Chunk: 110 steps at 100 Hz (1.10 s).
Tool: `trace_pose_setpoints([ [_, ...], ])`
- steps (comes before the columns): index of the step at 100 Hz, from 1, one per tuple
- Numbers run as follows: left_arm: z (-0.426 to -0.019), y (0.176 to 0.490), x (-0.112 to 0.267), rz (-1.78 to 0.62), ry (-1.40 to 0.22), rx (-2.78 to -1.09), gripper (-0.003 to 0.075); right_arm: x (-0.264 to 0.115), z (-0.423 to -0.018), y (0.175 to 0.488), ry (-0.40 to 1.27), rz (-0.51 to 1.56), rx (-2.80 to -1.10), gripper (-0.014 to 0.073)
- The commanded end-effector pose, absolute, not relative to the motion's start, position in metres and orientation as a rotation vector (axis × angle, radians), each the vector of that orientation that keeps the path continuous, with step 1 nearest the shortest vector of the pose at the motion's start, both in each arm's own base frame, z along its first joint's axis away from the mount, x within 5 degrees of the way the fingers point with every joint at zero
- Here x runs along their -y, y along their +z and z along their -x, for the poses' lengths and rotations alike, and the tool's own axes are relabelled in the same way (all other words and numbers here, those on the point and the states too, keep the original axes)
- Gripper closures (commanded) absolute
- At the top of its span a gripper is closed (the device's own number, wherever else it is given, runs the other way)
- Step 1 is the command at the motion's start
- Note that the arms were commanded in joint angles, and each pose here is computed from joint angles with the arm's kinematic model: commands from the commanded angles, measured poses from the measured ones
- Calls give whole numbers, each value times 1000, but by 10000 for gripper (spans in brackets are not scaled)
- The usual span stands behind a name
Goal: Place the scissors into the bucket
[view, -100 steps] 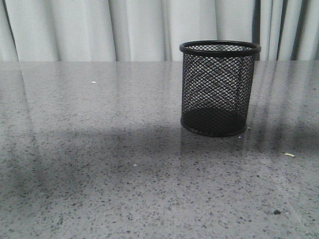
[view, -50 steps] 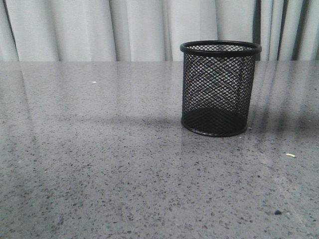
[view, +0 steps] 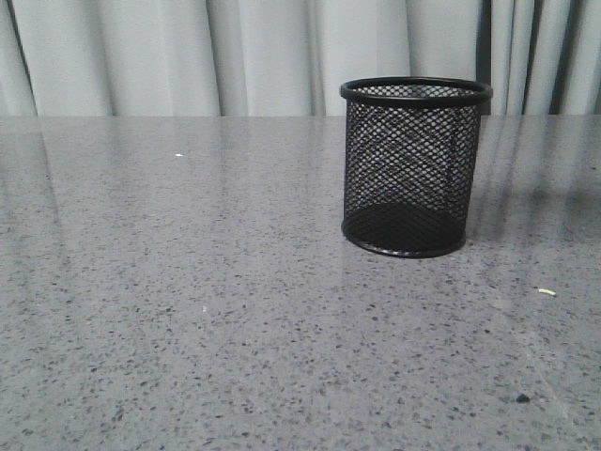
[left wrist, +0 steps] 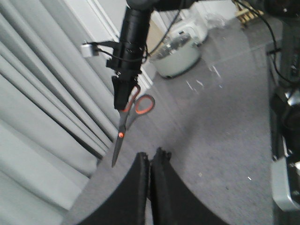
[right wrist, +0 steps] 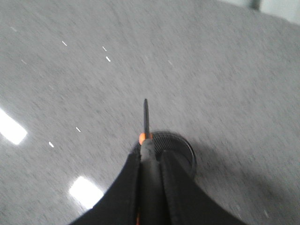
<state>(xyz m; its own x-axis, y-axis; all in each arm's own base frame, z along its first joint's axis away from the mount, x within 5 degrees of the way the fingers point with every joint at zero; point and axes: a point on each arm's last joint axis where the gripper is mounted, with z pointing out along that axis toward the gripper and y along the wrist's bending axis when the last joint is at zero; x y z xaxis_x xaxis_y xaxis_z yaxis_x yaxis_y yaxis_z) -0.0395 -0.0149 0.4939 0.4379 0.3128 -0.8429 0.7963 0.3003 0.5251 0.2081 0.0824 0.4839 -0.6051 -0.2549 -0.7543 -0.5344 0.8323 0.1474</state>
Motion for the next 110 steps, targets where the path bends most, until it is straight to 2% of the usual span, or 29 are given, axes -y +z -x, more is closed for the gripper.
trace_pose_setpoints([
  [1, 43, 495, 15, -1296, -484, -1149, 740, -75, -179, 482, 421, 582, -2252, 655],
  [12, 45, 490, 14, -1349, -484, -1180, 740, -71, -167, 470, 410, 583, -2281, 655],
  [25, 43, 491, 14, -1327, -477, -1172, 740, -74, -177, 460, 425, 585, -2325, 655],
  [42, 43, 492, 14, -1314, -477, -1165, 740, -87, -215, 435, 484, 589, -2441, 655],
  [58, 43, 492, 14, -1319, -477, -1169, 740, -97, -256, 408, 475, 609, -2546, 655],
  [78, 46, 490, 15, -1352, -508, -1176, 740, -107, -290, 397, 495, 608, -2581, 627],
  [87, 47, 490, 16, -1354, -527, -1169, 740, -109, -296, 399, 494, 608, -2575, 528],
  [102, 48, 490, 16, -1355, -532, -1168, 740, -108, -297, 409, 472, 606, -2535, 209],
  [110, 48, 490, 16, -1355, -532, -1168, 740, -106, -298, 420, 440, 604, -2491, 98],
])
